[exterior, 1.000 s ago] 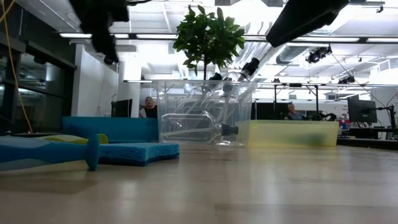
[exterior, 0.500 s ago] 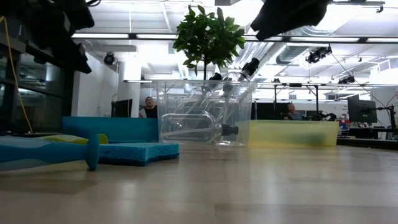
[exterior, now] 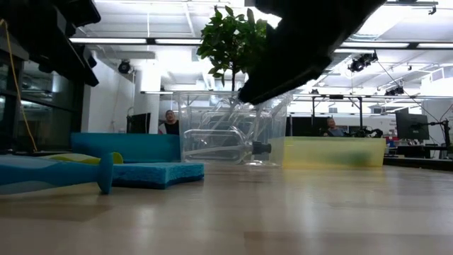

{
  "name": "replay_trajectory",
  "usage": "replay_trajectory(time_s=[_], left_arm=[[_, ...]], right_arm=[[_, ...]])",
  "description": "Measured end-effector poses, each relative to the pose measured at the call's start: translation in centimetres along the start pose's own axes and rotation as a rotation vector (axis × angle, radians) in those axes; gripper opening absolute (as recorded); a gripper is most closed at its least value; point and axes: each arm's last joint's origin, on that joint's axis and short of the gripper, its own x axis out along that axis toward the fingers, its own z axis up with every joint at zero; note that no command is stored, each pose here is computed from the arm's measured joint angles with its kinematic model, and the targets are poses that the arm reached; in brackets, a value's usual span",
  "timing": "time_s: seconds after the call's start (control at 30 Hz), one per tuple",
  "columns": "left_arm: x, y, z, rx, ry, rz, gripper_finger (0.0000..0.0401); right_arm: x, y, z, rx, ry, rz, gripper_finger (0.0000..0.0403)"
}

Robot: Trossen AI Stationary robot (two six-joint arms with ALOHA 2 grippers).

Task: Pick & Place Kitchen Sink Supplies
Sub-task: Put the light blue sponge into the yellow bin

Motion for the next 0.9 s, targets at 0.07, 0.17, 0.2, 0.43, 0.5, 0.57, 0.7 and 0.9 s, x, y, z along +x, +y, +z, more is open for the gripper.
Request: replay_trajectory(time_s=[0.07, 0.17, 0.2, 0.43, 0.5, 0.57, 0.7, 0.9], left_arm=[[0.5, -0.4, 0.0, 0.000, -0.008, 0.004, 0.0188], [1.3, -1.0, 0.0, 0.001, -0.010, 0.011, 0.0188], [1.6, -1.2, 0.0, 0.005, -0.009, 0.013, 0.0188], [3.5, -1.9, 0.1, 0.009, -0.008, 0.028, 0.0188], [3.9, -2.0, 0.0, 0.013, -0.002, 0.039, 0.0188], [4.2, -2.1, 0.0, 0.014, -0.001, 0.043, 0.0188], [4.5, -2.1, -0.1, 0.015, 0.004, 0.046, 0.0188], [4.5, -2.1, 0.0, 0.010, -0.002, 0.047, 0.0188]], right_arm=[[0.9, -0.3, 0.1, 0.022, 0.003, 0.015, 0.0216], [1.9, -0.6, 0.2, 0.051, 0.010, 0.037, 0.0215], [2.1, -0.7, 0.3, 0.051, 0.011, 0.042, 0.0215], [3.4, -1.1, 0.0, -0.008, 0.035, 0.059, 0.0216], [3.8, -1.1, -0.1, -0.034, 0.037, 0.069, 0.0215], [4.2, -1.1, 0.0, -0.066, 0.031, 0.105, 0.0215], [4.7, -1.3, 0.0, -0.217, 0.030, 0.127, 0.0215], [5.3, -2.1, 0.3, -0.471, 0.021, 0.163, 0.0211]])
